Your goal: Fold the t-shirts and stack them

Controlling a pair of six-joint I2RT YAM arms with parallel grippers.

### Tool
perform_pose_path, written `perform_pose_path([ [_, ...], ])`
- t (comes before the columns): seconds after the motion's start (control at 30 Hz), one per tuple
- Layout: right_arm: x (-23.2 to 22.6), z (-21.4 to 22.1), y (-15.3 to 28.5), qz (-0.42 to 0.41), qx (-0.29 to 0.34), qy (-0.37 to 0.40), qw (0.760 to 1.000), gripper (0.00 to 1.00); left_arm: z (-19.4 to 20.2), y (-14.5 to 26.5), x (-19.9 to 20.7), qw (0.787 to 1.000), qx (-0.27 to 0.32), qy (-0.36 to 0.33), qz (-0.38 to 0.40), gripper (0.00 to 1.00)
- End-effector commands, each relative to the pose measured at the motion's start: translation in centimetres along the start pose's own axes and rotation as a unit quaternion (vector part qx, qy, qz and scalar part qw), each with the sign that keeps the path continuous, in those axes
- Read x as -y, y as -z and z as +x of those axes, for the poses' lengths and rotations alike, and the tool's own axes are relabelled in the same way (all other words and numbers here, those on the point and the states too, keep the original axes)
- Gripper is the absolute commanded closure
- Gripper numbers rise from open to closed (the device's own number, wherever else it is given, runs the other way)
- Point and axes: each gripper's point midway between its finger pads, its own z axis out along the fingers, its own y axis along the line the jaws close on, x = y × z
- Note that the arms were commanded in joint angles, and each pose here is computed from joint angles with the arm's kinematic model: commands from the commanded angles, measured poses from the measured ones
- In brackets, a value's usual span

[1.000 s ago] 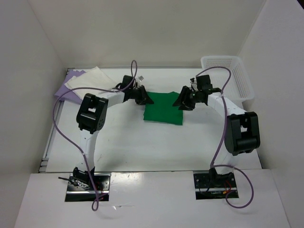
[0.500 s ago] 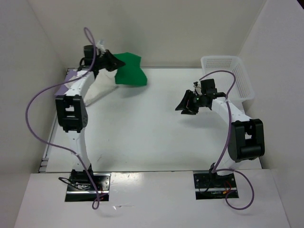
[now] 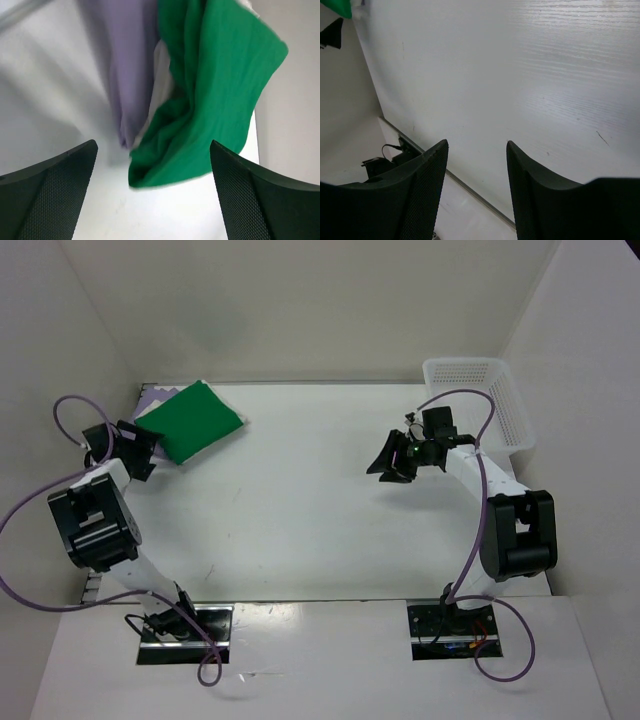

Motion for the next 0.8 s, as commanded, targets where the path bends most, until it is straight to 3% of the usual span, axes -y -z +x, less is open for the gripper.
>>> perform_pose_path([
  [0.0, 0.4, 0.7, 0.1, -0.004, -0.012, 0.001, 1.000, 0.44, -3.1, 3.9, 4.3, 0.994, 0.099, 0.003, 0.034, 0.00],
  [0.23, 1.5, 2.0, 0.1, 0.011, -0.014, -0.005, 1.000, 0.36, 0.2, 8.2, 2.1, 0.997, 0.074, -0.013, 0.003, 0.00],
  [0.3, 2.3, 2.4, 0.0, 0.026, -0.012, -0.014, 0.999, 0.00, 2.6, 8.9, 1.8, 0.999, 0.031, -0.035, 0.006, 0.00],
  [0.53, 2.5, 4.5, -1.4, 0.058, -0.029, -0.001, 0.998, 0.00, 13.4, 12.2, -0.2, 0.986, -0.117, -0.113, 0.024, 0.00],
  [0.77, 1.7, 5.7, -2.4, 0.040, -0.044, -0.008, 0.998, 0.00, 22.5, 16.6, -0.5, 0.952, -0.235, -0.179, 0.081, 0.00],
])
